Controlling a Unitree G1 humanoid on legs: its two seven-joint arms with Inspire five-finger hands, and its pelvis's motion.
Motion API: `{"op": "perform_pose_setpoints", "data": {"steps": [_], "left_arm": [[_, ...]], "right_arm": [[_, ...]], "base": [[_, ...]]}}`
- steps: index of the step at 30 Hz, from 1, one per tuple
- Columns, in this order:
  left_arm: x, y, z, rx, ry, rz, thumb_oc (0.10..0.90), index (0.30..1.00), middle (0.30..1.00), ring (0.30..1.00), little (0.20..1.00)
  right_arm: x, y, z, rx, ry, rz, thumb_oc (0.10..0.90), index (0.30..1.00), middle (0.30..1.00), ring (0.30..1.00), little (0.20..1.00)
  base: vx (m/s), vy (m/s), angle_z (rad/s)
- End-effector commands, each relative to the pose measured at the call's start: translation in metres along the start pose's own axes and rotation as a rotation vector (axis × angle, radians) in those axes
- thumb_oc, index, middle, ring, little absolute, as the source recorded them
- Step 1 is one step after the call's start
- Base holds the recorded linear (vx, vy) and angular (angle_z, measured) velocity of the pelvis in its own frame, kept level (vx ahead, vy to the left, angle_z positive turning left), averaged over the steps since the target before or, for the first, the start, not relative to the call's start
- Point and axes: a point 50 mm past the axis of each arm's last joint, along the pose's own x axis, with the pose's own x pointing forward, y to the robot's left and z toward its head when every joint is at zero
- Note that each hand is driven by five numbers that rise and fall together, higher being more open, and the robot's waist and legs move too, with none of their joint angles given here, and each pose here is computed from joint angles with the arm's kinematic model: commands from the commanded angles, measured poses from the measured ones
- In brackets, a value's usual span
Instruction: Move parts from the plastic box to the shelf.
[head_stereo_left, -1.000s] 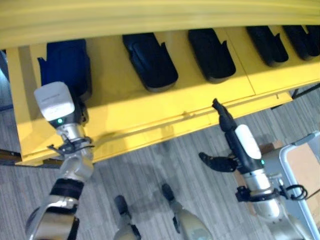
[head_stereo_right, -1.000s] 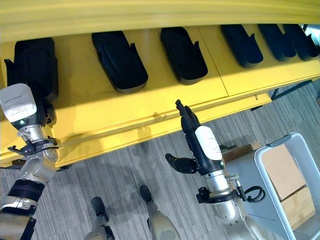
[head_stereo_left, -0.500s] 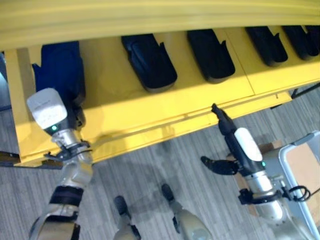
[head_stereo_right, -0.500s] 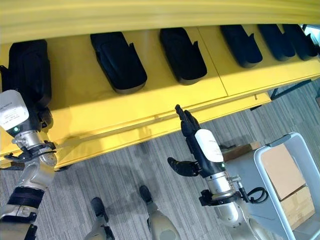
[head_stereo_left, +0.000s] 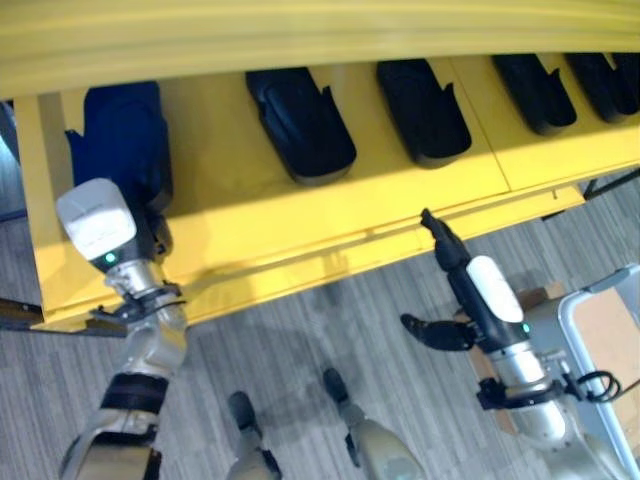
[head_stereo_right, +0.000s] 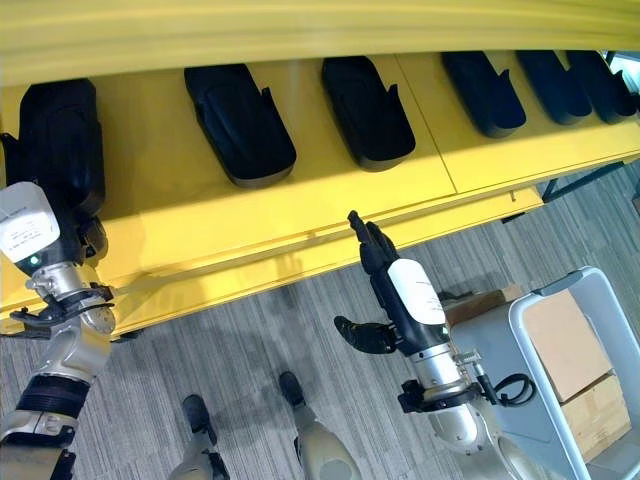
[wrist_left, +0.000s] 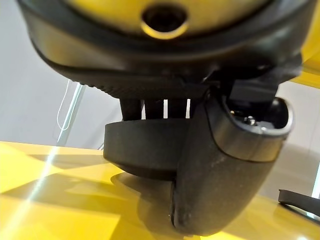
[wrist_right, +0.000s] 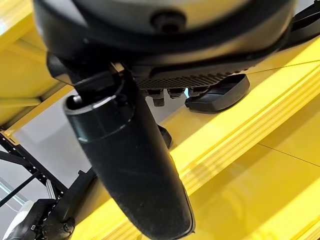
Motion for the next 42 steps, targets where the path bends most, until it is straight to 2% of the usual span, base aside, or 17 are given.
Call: {"op": "perform_pose_setpoints", "data": {"steps": [1,8,11,14,18,22,28,32,35,37,42], "left_arm": [[-0.017,-0.016,-0.031,0.077,0.141,-0.098,0.4,0.3,0.3,0.3,0.3],[-0.021,-0.015,-0.033,-0.12,0.306,-0.033,0.4,0.3,0.3,0.3,0.3],[-0.021,-0.013,-0.033,-0.143,0.322,-0.01,0.4,0.3,0.3,0.3,0.3],[-0.027,-0.016,-0.031,-0.265,0.402,0.004,0.4,0.3,0.3,0.3,0.3],[-0.025,-0.014,-0.027,-0.301,0.411,0.03,0.4,0.3,0.3,0.3,0.3],[-0.024,-0.015,-0.027,-0.27,0.392,0.021,0.4,0.3,0.3,0.3,0.3],[-0.019,-0.012,-0.022,-0.135,0.244,-0.009,0.4,0.3,0.3,0.3,0.3],[-0.011,-0.009,-0.018,0.052,0.042,-0.053,0.4,0.3,0.3,0.3,0.3],[-0.008,-0.008,-0.013,0.101,-0.043,-0.084,0.4,0.3,0.3,0.3,0.3],[0.003,-0.006,-0.004,0.209,-0.22,-0.135,0.4,0.3,0.3,0.3,0.3],[0.006,-0.014,-0.007,0.229,-0.213,-0.217,0.4,0.3,0.3,0.3,0.3]], "right_arm": [[0.014,-0.04,0.026,-0.028,-0.168,-0.208,0.9,1.0,1.0,1.0,1.0],[0.014,-0.039,0.029,-0.027,-0.178,-0.199,0.9,1.0,1.0,1.0,1.0],[0.014,-0.039,0.03,-0.028,-0.183,-0.196,0.9,1.0,1.0,1.0,1.0],[0.015,-0.04,0.03,-0.024,-0.183,-0.202,0.9,1.0,1.0,1.0,1.0],[0.015,-0.04,0.03,-0.022,-0.185,-0.202,0.9,1.0,1.0,1.0,1.0],[0.016,-0.04,0.03,-0.026,-0.189,-0.201,0.9,1.0,1.0,1.0,1.0],[0.016,-0.042,0.029,-0.029,-0.189,-0.198,0.9,1.0,1.0,1.0,1.0],[0.016,-0.043,0.027,-0.027,-0.183,-0.198,0.9,1.0,1.0,1.0,1.0],[0.018,-0.044,0.026,-0.028,-0.185,-0.202,0.9,1.0,1.0,1.0,1.0],[0.021,-0.044,0.025,-0.001,-0.192,-0.216,0.9,1.0,1.0,1.0,1.0],[0.023,-0.041,0.026,0.02,-0.202,-0.214,0.9,1.0,1.0,1.0,1.0]], "base": [[0.0,0.0,0.0],[0.0,0.0,0.0],[0.0,0.0,0.0],[0.01,0.0,0.04],[0.01,-0.002,0.11],[0.0,-0.002,0.01],[0.0,0.0,0.0],[0.0,0.0,0.0],[-0.01,0.008,0.0],[-0.04,0.024,-0.01],[-0.01,0.004,0.0]]}}
